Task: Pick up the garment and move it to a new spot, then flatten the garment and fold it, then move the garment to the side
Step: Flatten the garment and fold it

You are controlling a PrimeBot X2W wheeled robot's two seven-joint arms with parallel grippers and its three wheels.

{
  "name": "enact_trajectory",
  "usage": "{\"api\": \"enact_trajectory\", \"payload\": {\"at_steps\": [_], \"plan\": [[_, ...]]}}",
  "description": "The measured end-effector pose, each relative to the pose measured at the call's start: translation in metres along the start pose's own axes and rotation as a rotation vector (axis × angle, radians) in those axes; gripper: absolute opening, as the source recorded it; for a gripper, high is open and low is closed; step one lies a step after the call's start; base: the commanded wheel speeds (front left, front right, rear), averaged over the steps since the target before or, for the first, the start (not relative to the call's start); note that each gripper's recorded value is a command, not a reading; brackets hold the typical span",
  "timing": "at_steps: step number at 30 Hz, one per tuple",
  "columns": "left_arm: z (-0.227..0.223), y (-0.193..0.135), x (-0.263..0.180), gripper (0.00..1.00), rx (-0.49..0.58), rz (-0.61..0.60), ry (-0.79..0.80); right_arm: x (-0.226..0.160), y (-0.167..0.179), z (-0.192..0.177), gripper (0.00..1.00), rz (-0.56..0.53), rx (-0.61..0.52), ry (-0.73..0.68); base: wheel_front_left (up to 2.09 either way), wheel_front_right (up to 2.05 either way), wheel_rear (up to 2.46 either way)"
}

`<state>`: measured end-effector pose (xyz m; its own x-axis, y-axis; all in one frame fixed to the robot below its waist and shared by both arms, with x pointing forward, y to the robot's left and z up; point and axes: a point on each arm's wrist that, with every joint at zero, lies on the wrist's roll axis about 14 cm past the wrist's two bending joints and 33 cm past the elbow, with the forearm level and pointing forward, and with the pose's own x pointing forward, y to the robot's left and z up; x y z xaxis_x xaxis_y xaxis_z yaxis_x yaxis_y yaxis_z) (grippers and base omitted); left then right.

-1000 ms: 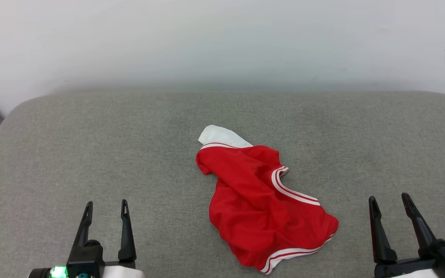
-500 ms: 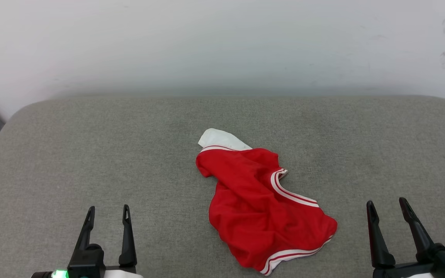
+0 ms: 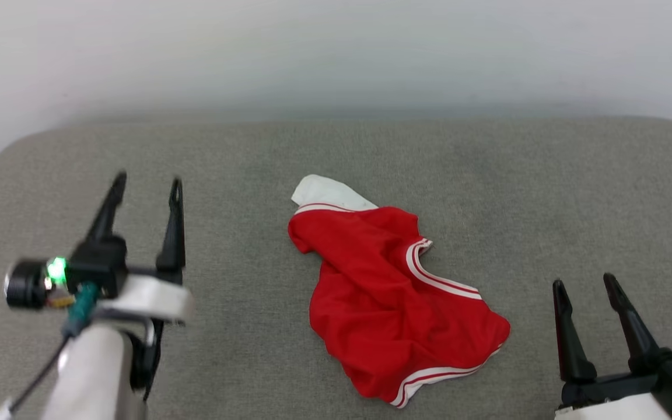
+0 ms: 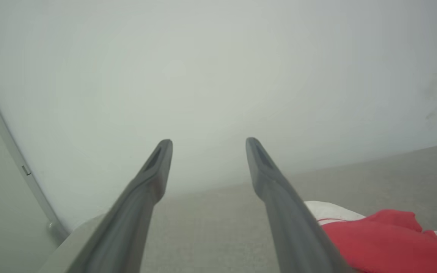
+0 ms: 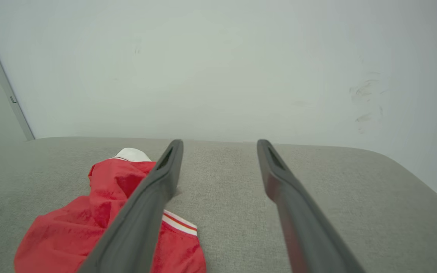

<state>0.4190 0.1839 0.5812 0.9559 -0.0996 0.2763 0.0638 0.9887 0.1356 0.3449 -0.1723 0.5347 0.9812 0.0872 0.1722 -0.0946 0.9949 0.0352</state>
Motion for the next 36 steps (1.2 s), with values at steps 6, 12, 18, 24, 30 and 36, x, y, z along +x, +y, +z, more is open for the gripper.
{"api": "enact_trajectory", "payload": {"at_steps": [6,12,18,24,30,36], "plan": [[0.018,0.005,0.070,1.00,0.054,-0.069,-0.075,0.015,-0.009,-0.006,1.00,-0.022,-0.009,0.009,0.00,0.00,0.00],[0.038,-0.002,0.139,1.00,0.053,-0.118,-0.141,0.034,-0.019,-0.014,1.00,-0.042,-0.022,0.020,0.00,0.00,0.00],[0.025,-0.029,0.197,1.00,0.130,-0.225,-0.057,0.052,-0.025,-0.025,1.00,-0.052,-0.033,0.030,0.00,0.00,0.00],[-0.035,-0.086,0.219,1.00,0.115,-0.403,0.247,0.064,-0.032,-0.032,1.00,-0.063,-0.044,0.034,0.00,0.00,0.00],[-0.110,-0.127,0.193,1.00,0.155,-0.604,0.671,0.070,-0.036,-0.036,1.00,-0.072,-0.052,0.036,0.00,0.00,0.00],[-0.173,-0.141,0.147,1.00,0.223,-0.753,1.012,0.077,-0.043,-0.046,1.00,-0.084,-0.068,0.055,0.00,0.00,0.00]]}}
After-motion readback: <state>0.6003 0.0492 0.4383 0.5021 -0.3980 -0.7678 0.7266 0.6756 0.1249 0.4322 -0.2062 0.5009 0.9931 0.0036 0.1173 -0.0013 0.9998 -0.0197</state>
